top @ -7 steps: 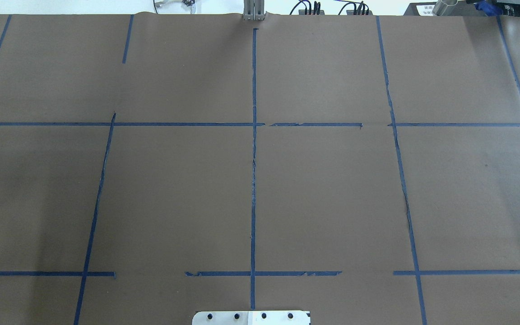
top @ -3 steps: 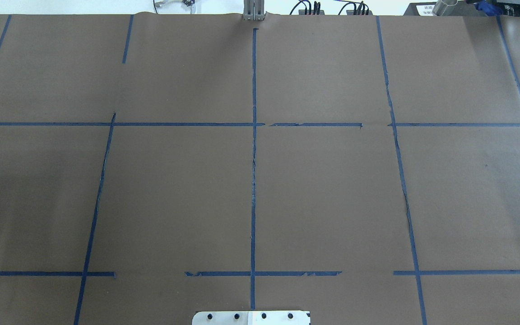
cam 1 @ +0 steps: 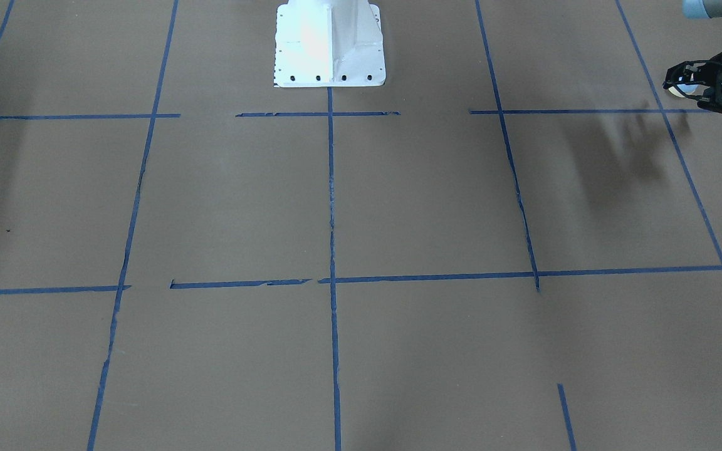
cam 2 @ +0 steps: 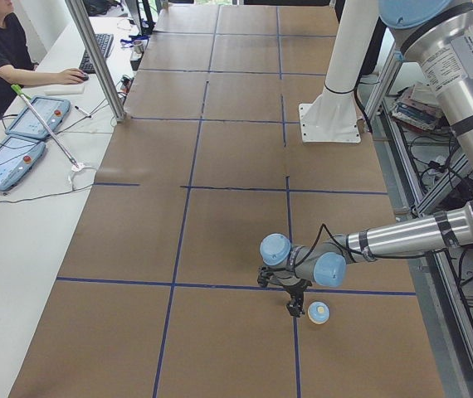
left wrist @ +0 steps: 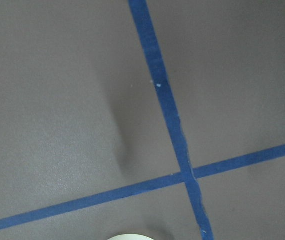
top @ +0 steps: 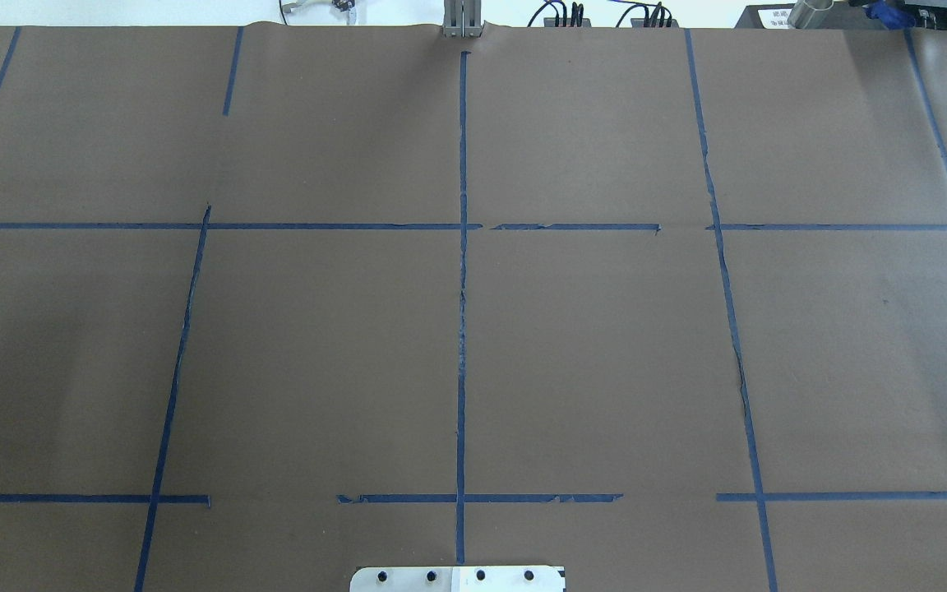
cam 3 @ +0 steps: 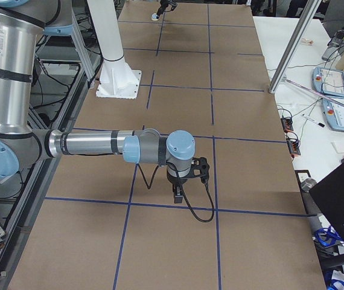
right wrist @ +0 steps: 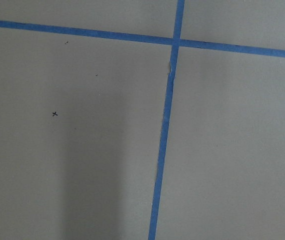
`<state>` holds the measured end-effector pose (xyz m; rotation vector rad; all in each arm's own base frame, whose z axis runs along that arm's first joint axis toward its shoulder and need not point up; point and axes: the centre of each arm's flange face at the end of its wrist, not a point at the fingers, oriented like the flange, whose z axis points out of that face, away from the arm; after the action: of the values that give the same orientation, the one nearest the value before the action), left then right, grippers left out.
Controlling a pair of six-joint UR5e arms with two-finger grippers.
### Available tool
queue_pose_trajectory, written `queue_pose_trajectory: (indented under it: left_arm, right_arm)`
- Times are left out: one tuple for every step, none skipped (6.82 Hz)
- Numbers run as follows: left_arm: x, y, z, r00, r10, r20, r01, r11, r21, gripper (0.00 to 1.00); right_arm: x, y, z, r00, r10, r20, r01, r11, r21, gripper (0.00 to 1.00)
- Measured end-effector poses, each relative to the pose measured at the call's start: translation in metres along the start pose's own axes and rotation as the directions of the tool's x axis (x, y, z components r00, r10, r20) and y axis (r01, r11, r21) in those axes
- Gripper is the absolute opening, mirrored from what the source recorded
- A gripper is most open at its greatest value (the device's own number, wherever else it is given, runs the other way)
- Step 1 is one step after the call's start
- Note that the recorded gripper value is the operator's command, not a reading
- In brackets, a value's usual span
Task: Place and press bell with both arms
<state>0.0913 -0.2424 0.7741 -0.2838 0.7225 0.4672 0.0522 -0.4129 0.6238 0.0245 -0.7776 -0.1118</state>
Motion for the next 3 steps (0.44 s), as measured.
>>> queue_pose_trajectory:
  left_arm:
    - [-0.002, 0.003, 0.009, 1.000, 0.001, 0.001, -0.001, 1.000, -0.026, 1.00]
    - [-0.005, 0.006, 0.017, 1.000, -0.002, 0.004, 0.002, 0.999, -0.049, 1.00]
    - [-0.009, 0.009, 0.025, 1.000, -0.005, 0.007, 0.006, 0.997, -0.071, 1.00]
  right_arm:
    - [0.000, 0.000, 0.000, 1.000, 0.000, 0.000, 0.000, 1.000, 0.000, 1.00]
    - [0.000, 0.000, 0.000, 1.000, 0.000, 0.000, 0.000, 1.000, 0.000, 1.00]
    - [0.000, 0.000, 0.000, 1.000, 0.001, 0.000, -0.001, 1.000, 0.000, 1.00]
